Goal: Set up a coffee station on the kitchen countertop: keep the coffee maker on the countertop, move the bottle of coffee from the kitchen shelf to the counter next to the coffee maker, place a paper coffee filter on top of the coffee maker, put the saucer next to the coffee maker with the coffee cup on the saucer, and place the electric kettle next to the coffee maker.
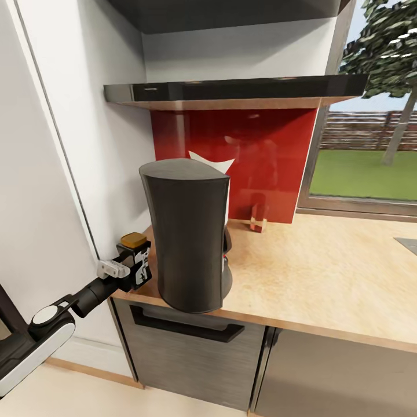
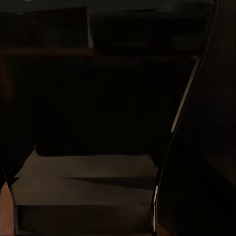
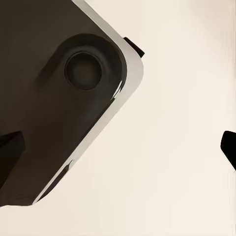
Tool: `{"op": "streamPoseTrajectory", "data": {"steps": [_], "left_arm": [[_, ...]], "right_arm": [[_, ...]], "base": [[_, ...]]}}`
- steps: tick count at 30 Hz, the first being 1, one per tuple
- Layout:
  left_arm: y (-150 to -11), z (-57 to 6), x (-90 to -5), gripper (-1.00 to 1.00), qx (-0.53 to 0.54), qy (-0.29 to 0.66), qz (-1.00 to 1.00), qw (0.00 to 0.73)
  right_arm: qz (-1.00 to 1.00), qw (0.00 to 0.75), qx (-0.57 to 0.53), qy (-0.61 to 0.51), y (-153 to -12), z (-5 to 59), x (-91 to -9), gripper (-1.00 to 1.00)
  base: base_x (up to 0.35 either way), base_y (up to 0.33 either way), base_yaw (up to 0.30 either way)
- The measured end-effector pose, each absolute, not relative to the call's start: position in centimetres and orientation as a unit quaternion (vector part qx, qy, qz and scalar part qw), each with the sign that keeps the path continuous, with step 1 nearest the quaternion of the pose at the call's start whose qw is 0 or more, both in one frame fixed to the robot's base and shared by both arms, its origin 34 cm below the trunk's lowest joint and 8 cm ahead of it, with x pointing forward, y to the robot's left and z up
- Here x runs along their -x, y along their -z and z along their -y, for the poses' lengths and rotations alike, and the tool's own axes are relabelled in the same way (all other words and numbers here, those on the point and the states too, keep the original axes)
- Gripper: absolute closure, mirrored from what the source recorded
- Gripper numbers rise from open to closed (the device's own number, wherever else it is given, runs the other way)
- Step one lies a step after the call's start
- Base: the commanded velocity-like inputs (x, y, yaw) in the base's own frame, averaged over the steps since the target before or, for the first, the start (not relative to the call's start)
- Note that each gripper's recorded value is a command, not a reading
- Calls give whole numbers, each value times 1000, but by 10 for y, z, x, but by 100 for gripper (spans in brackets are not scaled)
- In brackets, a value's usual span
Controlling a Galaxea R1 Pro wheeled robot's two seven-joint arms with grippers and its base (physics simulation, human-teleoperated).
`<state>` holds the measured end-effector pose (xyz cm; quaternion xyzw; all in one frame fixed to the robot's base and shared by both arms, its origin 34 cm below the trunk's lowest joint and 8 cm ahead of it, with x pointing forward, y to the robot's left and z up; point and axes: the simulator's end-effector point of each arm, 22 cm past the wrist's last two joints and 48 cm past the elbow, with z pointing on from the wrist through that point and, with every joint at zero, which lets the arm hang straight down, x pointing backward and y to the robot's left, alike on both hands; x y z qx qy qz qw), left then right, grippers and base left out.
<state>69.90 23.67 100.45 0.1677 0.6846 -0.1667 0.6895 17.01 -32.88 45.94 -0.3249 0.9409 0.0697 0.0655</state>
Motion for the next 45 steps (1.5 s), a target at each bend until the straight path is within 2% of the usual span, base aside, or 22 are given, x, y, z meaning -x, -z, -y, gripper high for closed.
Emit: {"op": "streamPoseTrajectory", "data": {"steps": [45], "left_arm": [[-986,-245,-706,100,-159,159,-699,679]], "right_arm": [[-942,58,323,-72,-459,329,-164,-100]], "base": [[3,0,0]]}}
